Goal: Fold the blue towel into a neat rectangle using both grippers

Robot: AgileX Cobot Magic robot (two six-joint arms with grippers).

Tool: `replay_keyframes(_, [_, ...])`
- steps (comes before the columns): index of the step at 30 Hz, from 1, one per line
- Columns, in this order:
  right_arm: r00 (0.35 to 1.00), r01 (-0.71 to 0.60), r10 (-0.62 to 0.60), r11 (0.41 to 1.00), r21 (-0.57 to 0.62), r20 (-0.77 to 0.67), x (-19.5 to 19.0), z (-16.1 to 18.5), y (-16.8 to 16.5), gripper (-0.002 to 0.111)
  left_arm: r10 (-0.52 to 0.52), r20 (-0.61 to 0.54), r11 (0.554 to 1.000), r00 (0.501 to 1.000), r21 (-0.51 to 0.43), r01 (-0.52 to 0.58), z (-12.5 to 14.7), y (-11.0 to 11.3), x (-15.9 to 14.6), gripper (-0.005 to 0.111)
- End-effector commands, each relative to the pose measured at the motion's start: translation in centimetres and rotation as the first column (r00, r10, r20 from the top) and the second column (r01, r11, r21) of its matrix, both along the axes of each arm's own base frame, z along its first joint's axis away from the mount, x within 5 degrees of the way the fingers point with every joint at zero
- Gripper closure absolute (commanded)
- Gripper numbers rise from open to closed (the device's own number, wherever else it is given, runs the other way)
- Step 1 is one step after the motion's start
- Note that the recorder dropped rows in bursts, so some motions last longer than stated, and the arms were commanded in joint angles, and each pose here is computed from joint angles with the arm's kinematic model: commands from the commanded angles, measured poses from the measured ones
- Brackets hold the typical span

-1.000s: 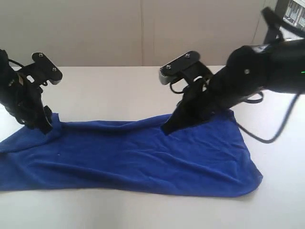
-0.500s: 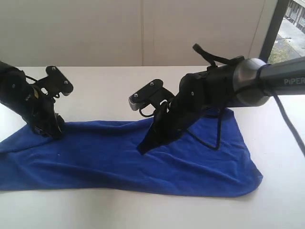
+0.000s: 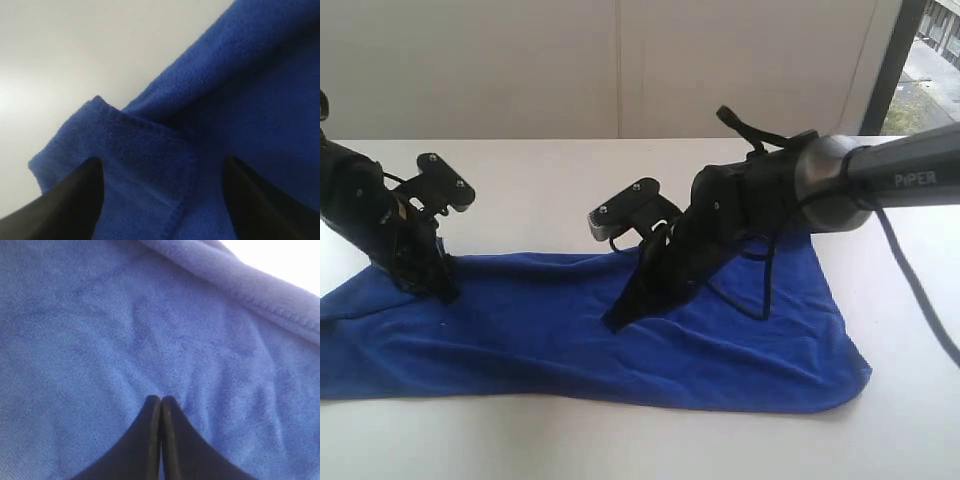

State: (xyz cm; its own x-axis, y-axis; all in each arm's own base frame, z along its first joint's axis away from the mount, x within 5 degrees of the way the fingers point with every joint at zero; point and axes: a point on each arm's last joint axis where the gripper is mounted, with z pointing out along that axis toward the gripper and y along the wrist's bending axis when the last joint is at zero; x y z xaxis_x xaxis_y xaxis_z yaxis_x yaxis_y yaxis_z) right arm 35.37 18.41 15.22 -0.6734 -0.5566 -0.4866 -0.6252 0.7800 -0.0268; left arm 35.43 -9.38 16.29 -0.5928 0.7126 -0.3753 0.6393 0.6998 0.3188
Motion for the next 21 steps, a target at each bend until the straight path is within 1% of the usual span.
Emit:
replay_keyframes(1, [0.999, -0.042, 0.042, 0.999, 0.003, 0.020, -0.3, 0.3, 1.1, 0.108, 0.016, -0.027, 1.000, 1.000, 0.001, -0.016, -0.7, 0.0, 0.1, 0.036])
replay_keyframes(6, [0.997, -0.070, 0.070, 0.998, 0.001, 0.023, -0.8, 0.1, 2.1, 0.108, 0.014, -0.041, 1.000, 0.999, 0.004, -0.014, -1.5, -0.1, 0.2, 0.038])
replay_keyframes(9, [0.997, -0.072, 0.072, 0.997, -0.011, -0.003, -0.8, -0.9, 2.1, 0.108, 0.010, -0.030, 1.000, 1.000, 0.001, -0.010, -1.5, -0.1, 0.3, 0.041])
replay_keyframes(13, [0.996, -0.074, 0.073, 0.997, -0.029, -0.046, -0.8, -2.4, 2.1, 0.108, -0.008, -0.021, 1.000, 1.000, 0.019, 0.009, -1.4, 0.0, 0.4, 0.042])
replay_keyframes(16, [0.995, -0.078, 0.076, 0.996, -0.036, -0.058, -0.9, -2.8, 2.1, 0.108, -0.013, -0.019, 1.000, 1.000, 0.024, 0.014, -1.4, 0.0, 0.4, 0.046])
replay_keyframes(21, [0.995, -0.080, 0.078, 0.996, -0.038, -0.065, -1.0, -2.8, 2.1, 0.108, -0.015, -0.015, 1.000, 1.000, 0.024, 0.015, -1.4, 0.0, 0.4, 0.046])
